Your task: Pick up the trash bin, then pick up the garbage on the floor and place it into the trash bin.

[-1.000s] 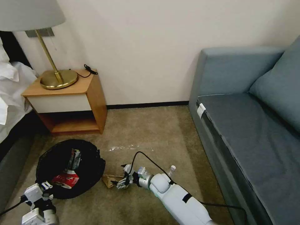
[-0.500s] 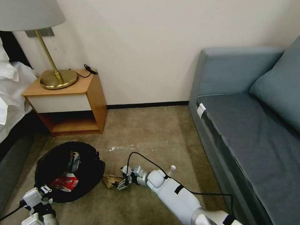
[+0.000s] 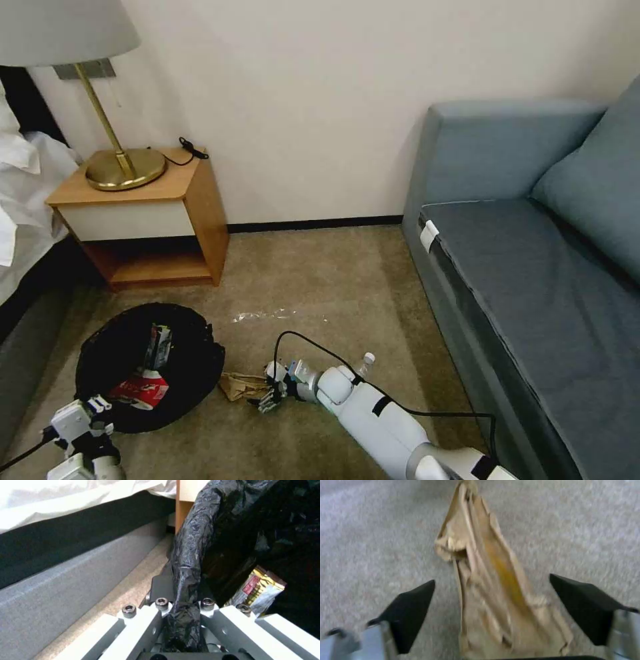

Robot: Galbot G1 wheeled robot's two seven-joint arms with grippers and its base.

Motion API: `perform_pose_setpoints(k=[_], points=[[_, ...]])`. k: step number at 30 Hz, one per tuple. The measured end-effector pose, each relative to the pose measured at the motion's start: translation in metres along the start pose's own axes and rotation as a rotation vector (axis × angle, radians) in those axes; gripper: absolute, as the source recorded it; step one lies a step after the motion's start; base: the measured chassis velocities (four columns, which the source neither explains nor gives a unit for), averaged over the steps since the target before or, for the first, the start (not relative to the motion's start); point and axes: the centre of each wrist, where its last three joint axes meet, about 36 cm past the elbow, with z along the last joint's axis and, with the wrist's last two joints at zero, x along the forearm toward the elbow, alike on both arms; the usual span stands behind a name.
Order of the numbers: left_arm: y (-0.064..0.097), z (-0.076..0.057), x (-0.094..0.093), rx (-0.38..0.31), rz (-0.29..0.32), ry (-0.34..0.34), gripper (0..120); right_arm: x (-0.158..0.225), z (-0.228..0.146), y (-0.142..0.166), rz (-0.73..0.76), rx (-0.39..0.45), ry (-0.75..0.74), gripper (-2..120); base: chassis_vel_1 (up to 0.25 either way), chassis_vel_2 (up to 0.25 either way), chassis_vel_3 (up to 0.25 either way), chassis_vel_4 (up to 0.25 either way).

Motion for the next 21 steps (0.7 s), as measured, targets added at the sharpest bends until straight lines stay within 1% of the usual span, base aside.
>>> perform_pose_setpoints(k=[1,2,3,4,5,6,7,8,10,11,12,13,14,15,16,17,18,21], points=[[0.0001,0.0001,0.0001,0.000,0.000,0.000,3,0.0000,0.0016,0.0006,0.000,0.000,0.004,85,0.000,0.000,0.000,0.000],[0.0001,0.0001,0.0001,0.000,0.000,0.000,3,0.0000,0.0016,0.0006,0.000,0.000,0.004,85,0.000,0.000,0.000,0.000],[0.0003,0.0002,0.0004,-0.001,0.000,0.001,3,0.0001,0.0032,0.0011,0.000,0.001,0.008,82,0.000,0.000,0.000,0.000],[0.0007,0.0005,0.0009,-0.003,0.000,0.002,3,0.0001,0.0053,0.0021,-0.001,0.004,0.013,73,0.000,0.000,0.000,0.000],[0.0009,0.0006,0.0011,-0.003,0.000,0.003,3,0.0001,0.0058,0.0024,-0.002,0.005,0.014,71,0.000,0.000,0.000,0.000],[0.0012,0.0008,0.0015,-0.004,0.000,0.003,3,0.0001,0.0064,0.0029,-0.002,0.006,0.015,67,0.000,0.000,0.000,0.000],[0.0012,0.0008,0.0015,-0.004,0.000,0.003,3,0.0001,0.0064,0.0029,-0.002,0.006,0.015,67,0.000,0.000,0.000,0.000],[0.0015,0.0009,0.0017,-0.004,0.000,0.003,3,0.0000,0.0068,0.0033,-0.002,0.006,0.016,63,0.000,0.000,0.000,0.000],[0.0023,0.0013,0.0024,-0.006,-0.001,0.003,3,0.0000,0.0072,0.0036,-0.002,0.008,0.016,52,0.000,0.000,0.000,0.000],[0.0024,0.0014,0.0026,-0.006,-0.001,0.003,3,0.0000,0.0072,0.0036,-0.002,0.009,0.015,48,0.000,0.000,0.000,0.000],[0.0024,0.0014,0.0026,-0.006,-0.001,0.003,3,0.0000,0.0072,0.0036,-0.002,0.009,0.015,48,0.000,0.000,0.000,0.000],[0.0028,0.0016,0.0030,-0.008,-0.001,0.002,3,0.0001,0.0072,0.0035,-0.002,0.011,0.014,44,0.000,0.000,0.000,0.000],[0.0029,0.0017,0.0031,-0.008,-0.001,0.001,3,0.0001,0.0072,0.0034,-0.002,0.011,0.013,42,0.000,0.000,0.000,0.000],[0.0032,0.0018,0.0034,-0.010,-0.001,-0.001,3,0.0002,0.0071,0.0035,-0.002,0.013,0.011,34,0.000,0.000,0.000,0.000],[0.0034,0.0019,0.0037,-0.010,-0.001,-0.001,3,0.0001,0.0069,0.0039,-0.002,0.014,0.009,30,0.000,0.000,0.000,0.000],[0.0034,0.0019,0.0037,-0.010,-0.001,-0.001,3,0.0001,0.0069,0.0039,-0.002,0.014,0.009,30,0.000,0.000,0.000,0.000],[0.0036,0.0020,0.0038,-0.011,-0.001,-0.002,3,0.0000,0.0067,0.0046,-0.003,0.016,0.006,24,0.000,0.000,0.000,0.000],[0.0045,0.0022,0.0042,-0.012,-0.002,-0.003,3,0.0002,0.0063,0.0055,-0.002,0.018,-0.002,12,0.000,0.000,0.000,0.000]])
